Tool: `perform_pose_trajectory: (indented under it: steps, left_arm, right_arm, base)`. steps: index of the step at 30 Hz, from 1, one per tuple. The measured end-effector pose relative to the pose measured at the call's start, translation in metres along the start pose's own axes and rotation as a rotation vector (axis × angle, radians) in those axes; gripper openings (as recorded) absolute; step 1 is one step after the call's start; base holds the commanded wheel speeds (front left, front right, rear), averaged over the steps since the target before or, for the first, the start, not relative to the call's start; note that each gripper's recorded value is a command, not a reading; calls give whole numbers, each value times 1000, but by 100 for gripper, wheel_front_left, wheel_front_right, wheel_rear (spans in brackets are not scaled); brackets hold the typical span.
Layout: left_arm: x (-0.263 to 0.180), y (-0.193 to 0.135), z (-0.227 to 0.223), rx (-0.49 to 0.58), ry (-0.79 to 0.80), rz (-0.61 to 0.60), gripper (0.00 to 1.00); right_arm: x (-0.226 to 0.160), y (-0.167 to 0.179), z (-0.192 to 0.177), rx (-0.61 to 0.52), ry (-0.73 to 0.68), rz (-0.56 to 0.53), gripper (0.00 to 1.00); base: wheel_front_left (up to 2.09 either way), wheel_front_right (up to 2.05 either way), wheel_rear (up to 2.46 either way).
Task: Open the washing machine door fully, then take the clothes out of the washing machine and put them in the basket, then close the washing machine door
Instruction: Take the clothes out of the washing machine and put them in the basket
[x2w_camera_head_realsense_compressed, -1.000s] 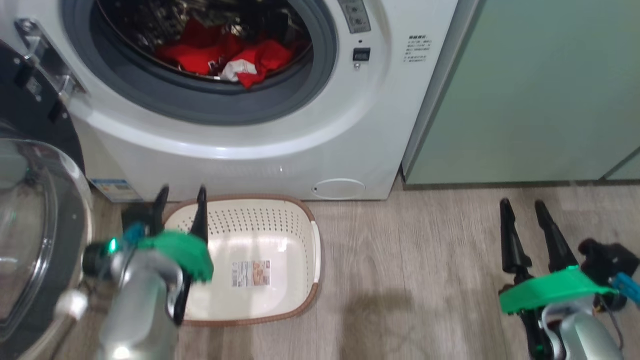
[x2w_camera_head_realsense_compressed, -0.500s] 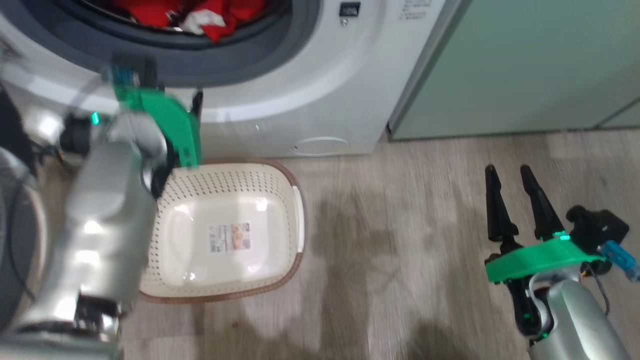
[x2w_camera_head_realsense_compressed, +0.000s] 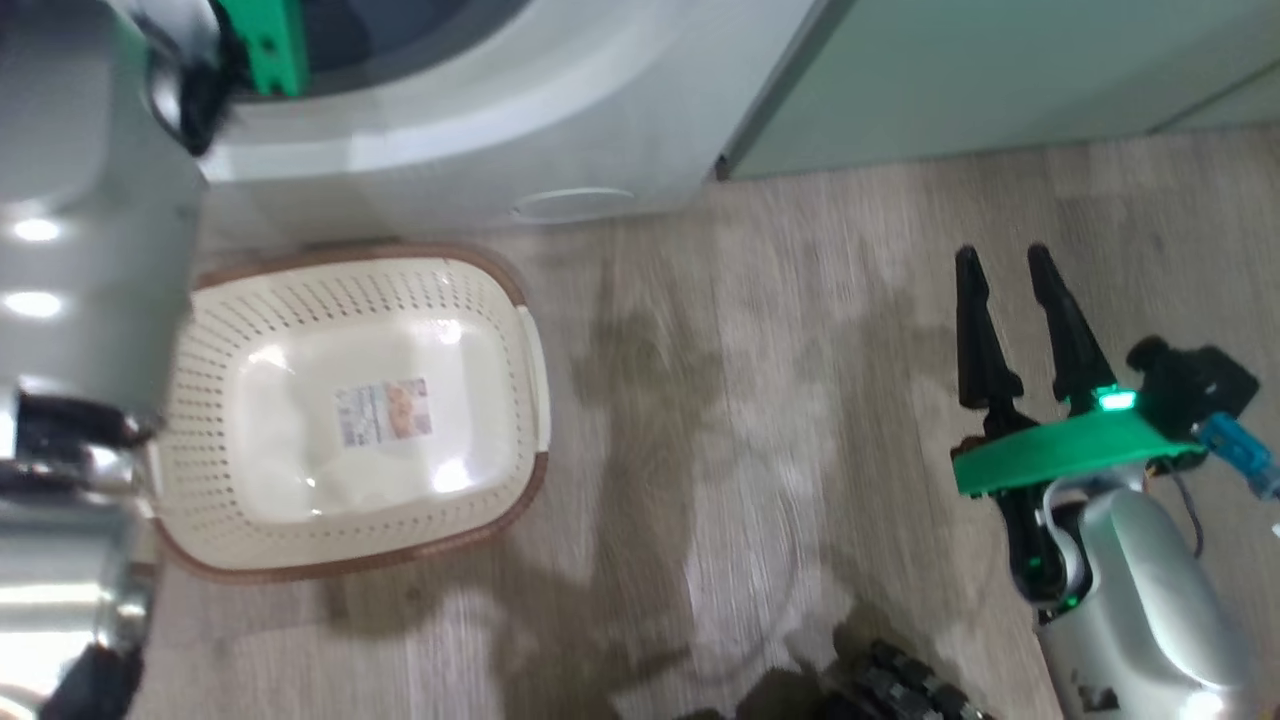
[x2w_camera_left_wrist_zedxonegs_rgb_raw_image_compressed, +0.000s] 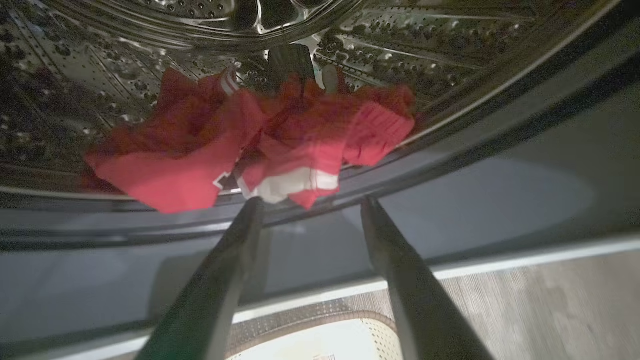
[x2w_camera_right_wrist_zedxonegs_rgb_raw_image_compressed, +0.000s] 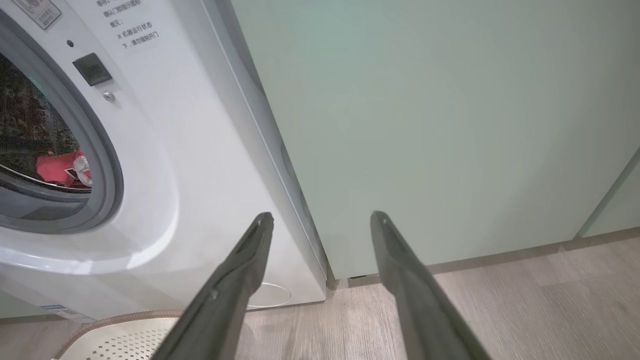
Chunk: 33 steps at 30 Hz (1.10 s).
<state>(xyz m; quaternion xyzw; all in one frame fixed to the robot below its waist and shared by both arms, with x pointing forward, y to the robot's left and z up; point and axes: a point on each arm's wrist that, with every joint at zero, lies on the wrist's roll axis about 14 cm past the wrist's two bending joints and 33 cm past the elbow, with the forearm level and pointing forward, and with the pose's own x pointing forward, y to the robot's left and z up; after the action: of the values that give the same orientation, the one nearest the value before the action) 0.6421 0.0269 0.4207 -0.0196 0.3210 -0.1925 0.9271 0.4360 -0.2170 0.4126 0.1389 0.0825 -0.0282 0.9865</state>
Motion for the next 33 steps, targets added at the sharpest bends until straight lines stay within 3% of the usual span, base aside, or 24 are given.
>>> perform_pose_trajectory:
  steps: [10, 22, 23, 24, 25, 26, 33]
  left_arm:
    - [52, -5, -8, 17, 53, -33, 100]
    - [83, 20, -47, 49, 190, 38, 100]
    - [84, 19, -48, 38, 192, 32, 95]
    - [85, 18, -48, 28, 195, 27, 45]
    - [85, 17, -47, 23, 193, 20, 6]
    - [86, 15, -47, 22, 190, 14, 0]
    - [77, 6, -46, 27, 149, -18, 0]
  right_arm:
    - [17, -14, -17, -13, 34, -37, 100]
    - [27, -21, -32, -13, 67, -52, 100]
    - [27, -21, -33, -13, 69, -53, 100]
    - [27, -22, -34, -13, 71, -54, 100]
    - [27, -22, -34, -13, 72, -55, 100]
    - [27, -22, -34, -12, 72, -54, 100]
    - [29, -18, -27, -5, 50, -48, 100]
  base:
    - [0, 0, 0]
    - [0, 0, 0]
    - [0, 0, 0]
    - [0, 0, 0]
    - [0, 0, 0]
    - [0, 0, 0]
    - [0, 0, 0]
